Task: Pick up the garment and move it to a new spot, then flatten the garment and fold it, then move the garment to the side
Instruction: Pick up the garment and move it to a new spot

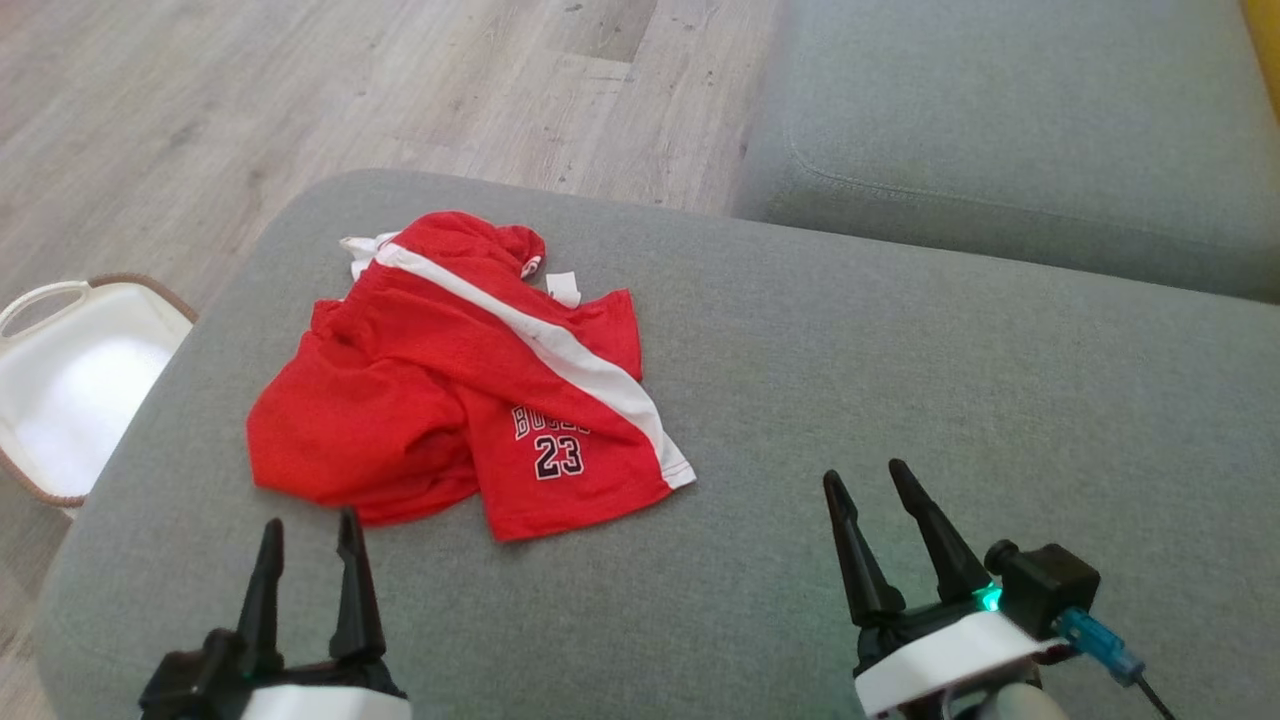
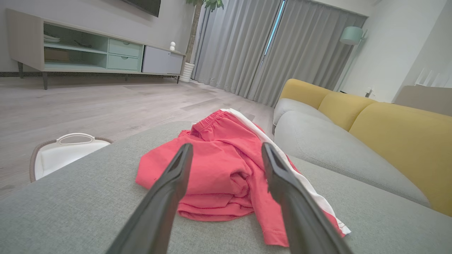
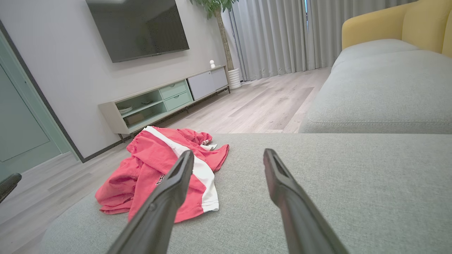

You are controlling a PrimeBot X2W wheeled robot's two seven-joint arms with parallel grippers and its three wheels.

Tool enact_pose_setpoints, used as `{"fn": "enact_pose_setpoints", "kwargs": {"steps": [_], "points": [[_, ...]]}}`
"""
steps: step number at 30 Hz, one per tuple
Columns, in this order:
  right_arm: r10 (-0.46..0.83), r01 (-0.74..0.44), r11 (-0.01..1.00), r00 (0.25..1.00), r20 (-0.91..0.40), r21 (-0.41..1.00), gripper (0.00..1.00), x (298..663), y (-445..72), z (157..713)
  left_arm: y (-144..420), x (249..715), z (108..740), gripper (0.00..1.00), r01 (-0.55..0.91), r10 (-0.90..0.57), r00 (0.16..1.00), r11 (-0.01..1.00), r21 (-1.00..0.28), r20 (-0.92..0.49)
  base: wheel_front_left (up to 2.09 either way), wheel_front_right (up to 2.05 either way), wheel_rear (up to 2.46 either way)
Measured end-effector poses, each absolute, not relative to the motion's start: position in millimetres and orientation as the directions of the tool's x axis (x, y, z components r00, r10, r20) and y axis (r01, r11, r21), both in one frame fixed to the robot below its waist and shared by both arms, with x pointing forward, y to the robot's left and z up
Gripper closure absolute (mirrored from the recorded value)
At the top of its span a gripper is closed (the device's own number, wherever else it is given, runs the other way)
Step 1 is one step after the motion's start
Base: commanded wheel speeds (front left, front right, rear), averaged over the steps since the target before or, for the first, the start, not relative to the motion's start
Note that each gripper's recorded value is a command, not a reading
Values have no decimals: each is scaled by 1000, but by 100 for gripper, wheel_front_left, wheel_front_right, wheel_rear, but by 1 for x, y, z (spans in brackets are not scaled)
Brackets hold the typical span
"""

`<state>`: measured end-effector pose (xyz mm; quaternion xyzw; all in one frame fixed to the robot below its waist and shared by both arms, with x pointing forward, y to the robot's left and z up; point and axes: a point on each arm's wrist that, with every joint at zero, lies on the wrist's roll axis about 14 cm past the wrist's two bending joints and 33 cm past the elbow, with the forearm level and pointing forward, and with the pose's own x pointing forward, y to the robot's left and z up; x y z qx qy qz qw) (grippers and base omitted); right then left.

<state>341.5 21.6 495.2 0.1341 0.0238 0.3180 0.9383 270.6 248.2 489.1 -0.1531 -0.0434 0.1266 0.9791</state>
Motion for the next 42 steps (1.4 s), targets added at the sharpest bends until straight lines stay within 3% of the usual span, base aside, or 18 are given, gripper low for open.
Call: {"fn": "enact_pose_setpoints", "kwargs": {"steps": [9,17,22,26,33,40,41,42], "points": [[559,-544,793,829,26,275,0,348,5,489,257,288,492,0,-226,244,969,945,-234,47,0,0,0],[489,-477,840,872,21,259,0,381,-18,482,284,391,539,0,-126,129,989,991,-41,69,0,0,0],[431,-422,871,902,20,252,0,405,-38,477,286,458,545,0,-49,53,996,997,59,-78,0,0,0],[372,-357,898,928,-11,258,0,417,-59,462,274,494,517,0,34,-8,958,996,85,-288,0,0,0],[290,-277,926,957,-15,255,0,438,-88,455,273,500,434,0,88,-24,797,993,77,-604,0,0,0],[253,-233,941,966,-51,246,0,440,-102,441,261,503,394,0,105,-55,707,994,27,-705,0,0,0],[251,-231,941,967,-53,246,0,440,-103,440,258,502,390,35,104,-63,699,994,14,-713,0,0,0],[250,-230,942,967,-54,246,0,440,-104,439,257,501,388,100,102,-69,694,995,3,-717,0,0,0]]}}
